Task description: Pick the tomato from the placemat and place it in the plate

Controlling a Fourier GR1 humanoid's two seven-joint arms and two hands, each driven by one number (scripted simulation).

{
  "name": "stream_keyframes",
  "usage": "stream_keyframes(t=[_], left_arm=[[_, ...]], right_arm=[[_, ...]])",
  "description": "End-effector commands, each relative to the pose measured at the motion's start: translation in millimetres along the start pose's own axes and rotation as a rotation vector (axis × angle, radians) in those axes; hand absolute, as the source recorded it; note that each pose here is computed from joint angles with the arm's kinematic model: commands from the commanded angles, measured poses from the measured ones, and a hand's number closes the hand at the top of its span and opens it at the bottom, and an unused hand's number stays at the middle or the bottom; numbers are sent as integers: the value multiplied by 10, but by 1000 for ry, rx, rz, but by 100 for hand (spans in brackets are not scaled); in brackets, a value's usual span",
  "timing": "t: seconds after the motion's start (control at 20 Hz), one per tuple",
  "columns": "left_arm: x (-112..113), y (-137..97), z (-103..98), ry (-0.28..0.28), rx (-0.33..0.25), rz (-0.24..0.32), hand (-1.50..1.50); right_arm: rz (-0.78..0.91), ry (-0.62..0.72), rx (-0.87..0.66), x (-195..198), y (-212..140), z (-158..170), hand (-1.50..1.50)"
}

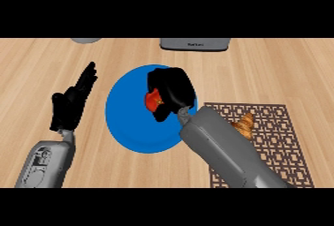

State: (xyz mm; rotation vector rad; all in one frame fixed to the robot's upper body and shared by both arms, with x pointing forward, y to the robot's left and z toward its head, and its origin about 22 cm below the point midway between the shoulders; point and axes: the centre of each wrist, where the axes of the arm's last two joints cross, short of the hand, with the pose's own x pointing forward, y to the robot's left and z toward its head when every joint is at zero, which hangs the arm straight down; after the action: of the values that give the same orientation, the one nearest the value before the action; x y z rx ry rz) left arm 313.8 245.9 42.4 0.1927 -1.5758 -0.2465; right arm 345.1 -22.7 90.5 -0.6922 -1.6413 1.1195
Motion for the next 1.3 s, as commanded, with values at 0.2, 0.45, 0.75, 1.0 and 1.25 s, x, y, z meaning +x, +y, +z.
stream_keyframes(t=[0.2,0.45,0.75,1.0,1.25], left_arm=[[-27,-59,-16,-13,-44,14,0],[27,-149,-37,-29,-46,-6,0],[91,-33,-106,-11,-39,-5,0],[66,41,-12,0,12,-8,0],[-155,2,96,11,36,-6,0]], right_arm=[[-114,188,104,-166,392,-81,-150],[-181,158,82,-259,506,-112,-150],[-491,100,-50,-165,434,-25,-150],[-645,158,-198,-336,403,-10,-150],[-725,217,-299,-832,94,68,-150]])
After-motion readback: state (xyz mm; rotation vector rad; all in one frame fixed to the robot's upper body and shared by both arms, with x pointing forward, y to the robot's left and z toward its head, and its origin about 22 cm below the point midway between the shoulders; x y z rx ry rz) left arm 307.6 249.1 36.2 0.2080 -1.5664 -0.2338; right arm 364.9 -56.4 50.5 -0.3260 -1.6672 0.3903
